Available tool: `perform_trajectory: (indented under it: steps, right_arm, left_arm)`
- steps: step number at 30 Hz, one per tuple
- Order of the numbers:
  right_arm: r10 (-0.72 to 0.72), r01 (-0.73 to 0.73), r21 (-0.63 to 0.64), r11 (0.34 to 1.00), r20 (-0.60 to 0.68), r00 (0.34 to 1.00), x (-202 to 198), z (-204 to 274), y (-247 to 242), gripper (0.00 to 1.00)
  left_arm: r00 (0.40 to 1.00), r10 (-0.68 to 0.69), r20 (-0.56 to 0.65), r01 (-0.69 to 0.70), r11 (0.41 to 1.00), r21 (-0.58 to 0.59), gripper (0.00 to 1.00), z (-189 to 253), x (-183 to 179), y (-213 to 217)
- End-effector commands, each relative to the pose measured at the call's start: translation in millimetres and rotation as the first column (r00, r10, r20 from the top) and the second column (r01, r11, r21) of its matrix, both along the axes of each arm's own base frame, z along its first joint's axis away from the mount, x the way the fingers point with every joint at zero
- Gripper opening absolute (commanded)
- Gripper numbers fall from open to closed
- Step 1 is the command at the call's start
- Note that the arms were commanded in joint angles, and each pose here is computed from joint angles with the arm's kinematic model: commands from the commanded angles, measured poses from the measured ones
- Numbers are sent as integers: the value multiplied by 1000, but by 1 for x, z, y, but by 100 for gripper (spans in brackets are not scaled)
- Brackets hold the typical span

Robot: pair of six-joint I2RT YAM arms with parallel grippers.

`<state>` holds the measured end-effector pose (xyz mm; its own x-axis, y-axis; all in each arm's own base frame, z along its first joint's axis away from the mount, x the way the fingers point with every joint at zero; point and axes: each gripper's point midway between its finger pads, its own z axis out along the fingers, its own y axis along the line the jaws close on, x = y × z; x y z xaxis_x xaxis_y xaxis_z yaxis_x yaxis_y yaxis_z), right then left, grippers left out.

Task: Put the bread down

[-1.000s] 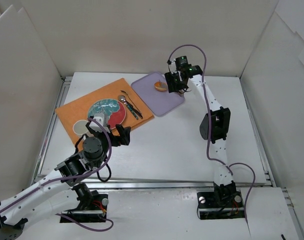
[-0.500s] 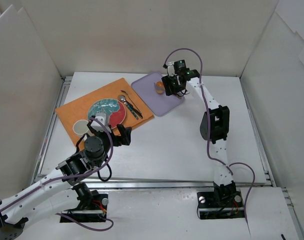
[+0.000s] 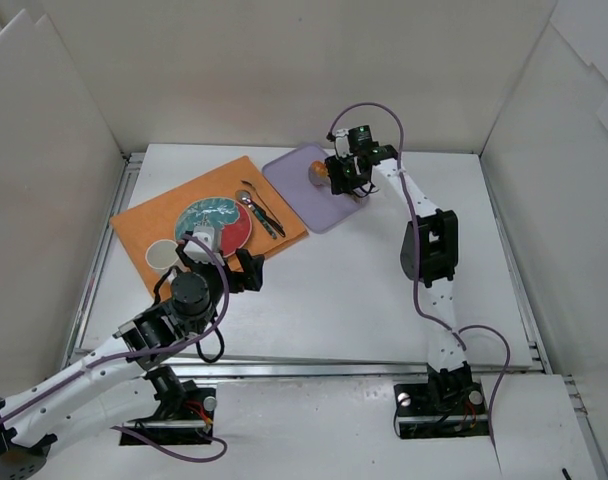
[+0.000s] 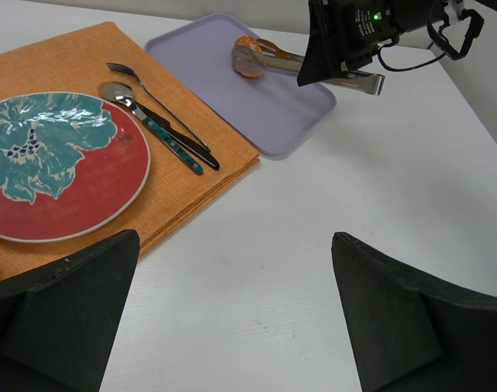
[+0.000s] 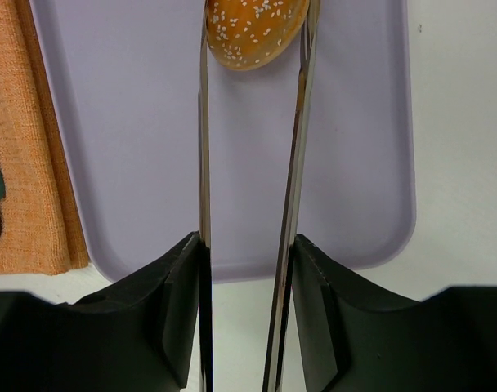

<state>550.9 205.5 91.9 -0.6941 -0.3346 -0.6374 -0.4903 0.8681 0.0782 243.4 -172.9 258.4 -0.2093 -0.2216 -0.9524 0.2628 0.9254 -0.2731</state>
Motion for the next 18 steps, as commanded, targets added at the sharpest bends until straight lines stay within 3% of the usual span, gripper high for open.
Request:
perform_trajectory:
  steps: [1,9,18]
  right_arm:
    - [-6,-1,61,998,113,994,8,52,5,39]
    - [16,-34,75,997,220,975,-18,120,14,39]
    - [159,-203,124,971,293,943,-88,169,78,39]
  left_arm:
    - [999,4,37,-2,999,-47,100,19,3,-3]
    - [999,36,39,-34,998,-46,100,18,4,4]
    - [987,154,46,-150,985,-86,100,21,1,34]
